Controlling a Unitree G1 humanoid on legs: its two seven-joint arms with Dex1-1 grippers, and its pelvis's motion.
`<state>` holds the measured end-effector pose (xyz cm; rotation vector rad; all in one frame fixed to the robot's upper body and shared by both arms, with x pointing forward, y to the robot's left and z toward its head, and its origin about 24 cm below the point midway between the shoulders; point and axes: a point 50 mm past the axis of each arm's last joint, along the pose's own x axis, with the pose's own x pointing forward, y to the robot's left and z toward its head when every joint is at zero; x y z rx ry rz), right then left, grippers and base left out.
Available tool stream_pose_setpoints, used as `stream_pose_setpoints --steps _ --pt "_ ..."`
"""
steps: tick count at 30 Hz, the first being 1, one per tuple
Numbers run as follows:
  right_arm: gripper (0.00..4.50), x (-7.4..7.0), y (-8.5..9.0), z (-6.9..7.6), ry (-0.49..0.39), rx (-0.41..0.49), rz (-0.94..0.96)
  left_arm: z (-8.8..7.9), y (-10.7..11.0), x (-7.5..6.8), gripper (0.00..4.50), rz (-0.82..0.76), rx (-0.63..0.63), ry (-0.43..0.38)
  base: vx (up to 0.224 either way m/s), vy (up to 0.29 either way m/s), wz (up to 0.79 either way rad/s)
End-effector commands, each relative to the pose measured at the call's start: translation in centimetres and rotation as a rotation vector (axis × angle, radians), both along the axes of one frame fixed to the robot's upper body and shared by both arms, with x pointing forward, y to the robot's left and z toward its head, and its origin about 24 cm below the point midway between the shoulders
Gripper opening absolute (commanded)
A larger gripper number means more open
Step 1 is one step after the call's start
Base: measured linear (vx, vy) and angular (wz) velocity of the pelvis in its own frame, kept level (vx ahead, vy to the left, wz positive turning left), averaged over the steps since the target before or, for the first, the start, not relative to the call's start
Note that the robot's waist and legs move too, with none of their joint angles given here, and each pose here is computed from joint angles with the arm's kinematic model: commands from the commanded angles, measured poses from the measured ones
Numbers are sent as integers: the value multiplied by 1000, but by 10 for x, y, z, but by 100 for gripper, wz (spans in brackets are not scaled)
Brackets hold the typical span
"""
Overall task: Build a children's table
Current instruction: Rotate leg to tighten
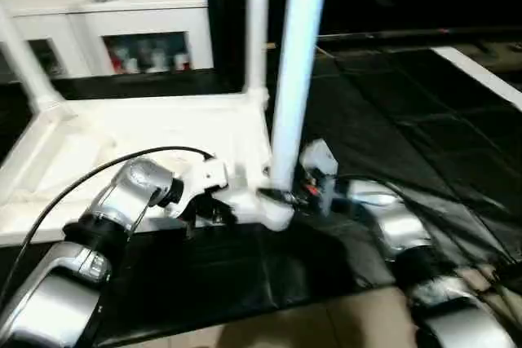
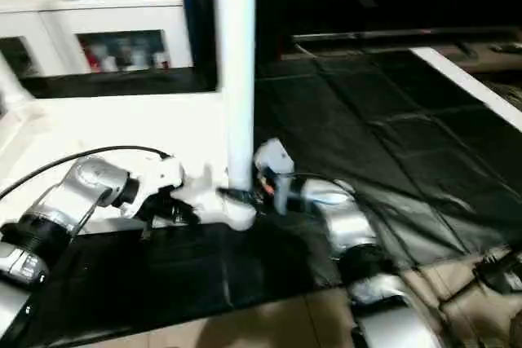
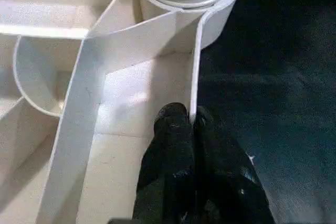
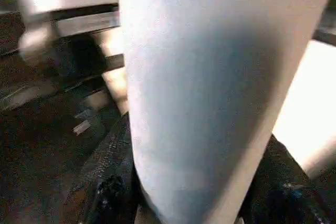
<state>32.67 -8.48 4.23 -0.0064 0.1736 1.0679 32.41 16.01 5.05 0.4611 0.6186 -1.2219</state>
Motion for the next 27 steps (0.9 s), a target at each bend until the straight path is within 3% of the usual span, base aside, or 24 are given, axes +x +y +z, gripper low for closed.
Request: stream_pose_setpoints --steps 1,3,7,10,16,21,23,27 --pt "193 -7 -6 -32 137 -81 -97 20 -11 7 0 77 -103 -87 0 0 0" --pt "193 0 0 -33 164 -57 -220 16 -18 -2 0 187 -158 -82 0 0 0" --pt "193 4 7 -34 186 -60 -283 15 -25 -8 0 231 -185 -79 0 0 0" --pt "193 10 20 -33 201 -85 -343 17 -42 -15 0 252 -223 -75 0 0 0" --pt "193 10 28 -34 200 -129 -331 17 -45 -11 0 281 -198 -117 0 0 0" --pt "193 10 25 -37 245 -81 -366 19 -43 -13 0 297 -168 -138 0 0 0" --pt "249 11 25 -36 241 -61 -369 20 -43 -13 0 298 -165 -138 0 0 0" --pt "292 11 25 -35 233 -55 -364 22 -42 -10 0 302 -169 -142 0 0 0"
